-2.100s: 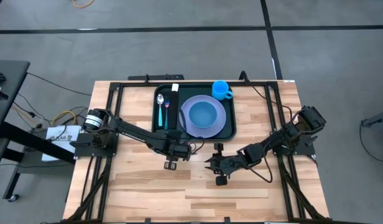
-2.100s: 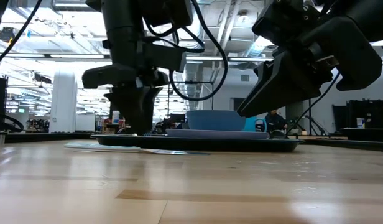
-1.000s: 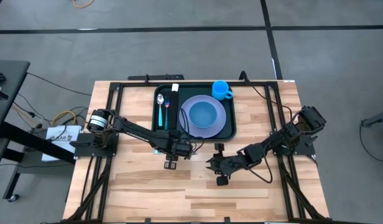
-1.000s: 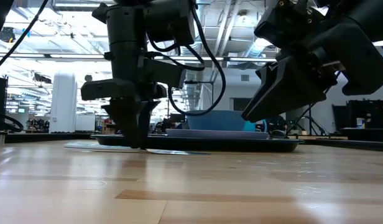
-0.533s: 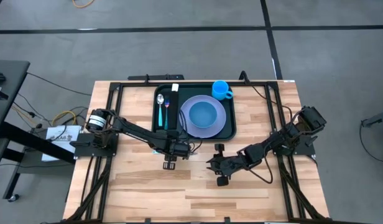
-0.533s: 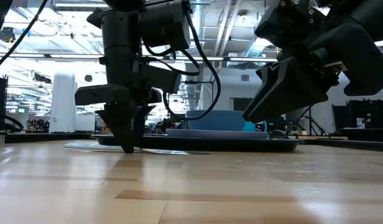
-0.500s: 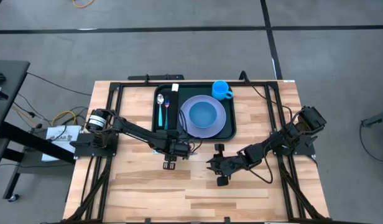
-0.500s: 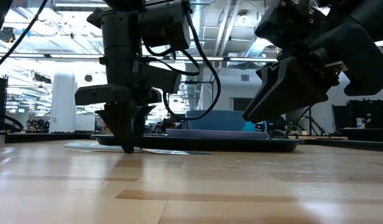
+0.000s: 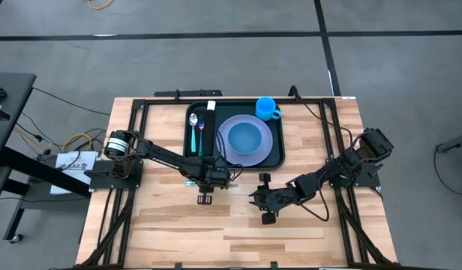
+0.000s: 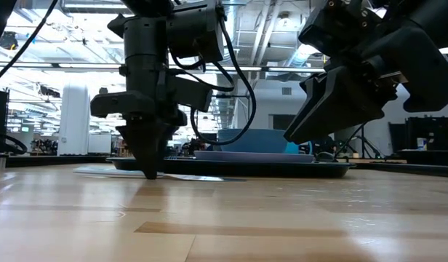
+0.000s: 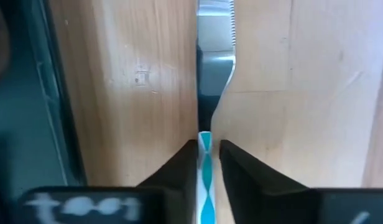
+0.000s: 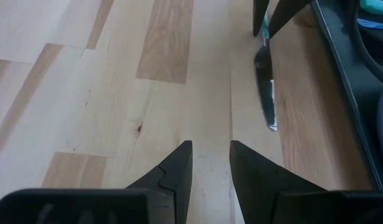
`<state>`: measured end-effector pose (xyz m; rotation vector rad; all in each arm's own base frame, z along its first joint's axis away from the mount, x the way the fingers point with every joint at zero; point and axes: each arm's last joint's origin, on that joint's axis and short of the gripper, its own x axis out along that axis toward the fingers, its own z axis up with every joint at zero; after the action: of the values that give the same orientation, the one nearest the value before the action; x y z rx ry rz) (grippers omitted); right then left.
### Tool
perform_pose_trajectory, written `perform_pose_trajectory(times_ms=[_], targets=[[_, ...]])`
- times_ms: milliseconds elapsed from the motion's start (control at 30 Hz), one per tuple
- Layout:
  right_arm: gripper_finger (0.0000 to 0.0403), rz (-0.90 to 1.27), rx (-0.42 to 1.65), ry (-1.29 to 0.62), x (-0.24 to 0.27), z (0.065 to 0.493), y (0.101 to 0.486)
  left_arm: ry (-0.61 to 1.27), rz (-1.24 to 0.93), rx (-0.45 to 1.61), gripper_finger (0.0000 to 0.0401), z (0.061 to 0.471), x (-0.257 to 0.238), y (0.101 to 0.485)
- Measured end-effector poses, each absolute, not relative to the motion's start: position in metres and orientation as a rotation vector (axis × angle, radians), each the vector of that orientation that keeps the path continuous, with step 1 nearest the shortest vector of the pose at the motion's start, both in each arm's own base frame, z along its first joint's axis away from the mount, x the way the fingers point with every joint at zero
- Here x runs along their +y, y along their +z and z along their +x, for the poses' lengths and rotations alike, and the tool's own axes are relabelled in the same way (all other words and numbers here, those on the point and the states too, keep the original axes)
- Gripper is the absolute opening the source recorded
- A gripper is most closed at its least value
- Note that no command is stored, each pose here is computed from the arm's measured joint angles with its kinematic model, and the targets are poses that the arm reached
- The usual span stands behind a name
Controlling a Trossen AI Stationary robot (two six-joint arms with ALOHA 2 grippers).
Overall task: Set up tray
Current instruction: Put the blue patterned knife on the black napkin to the right of the blue fork
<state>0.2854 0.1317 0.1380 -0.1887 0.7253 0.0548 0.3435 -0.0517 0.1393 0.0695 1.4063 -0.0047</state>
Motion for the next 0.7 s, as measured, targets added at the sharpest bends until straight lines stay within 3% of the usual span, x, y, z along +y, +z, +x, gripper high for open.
perform_pose_trajectory(times_ms=[167,700], targets=[[0.01,-0.189,0.725,0.055,0.1317,0.2854,0.138,0.008,0.035,1.409,0.001,0.3434,-0.0522,0.1392],[0.01,-0.198,0.728,0.059,0.1321,0.285,0.1378,0.095,-0.08,1.43,0.0008,0.3437,-0.0531,0.1414]])
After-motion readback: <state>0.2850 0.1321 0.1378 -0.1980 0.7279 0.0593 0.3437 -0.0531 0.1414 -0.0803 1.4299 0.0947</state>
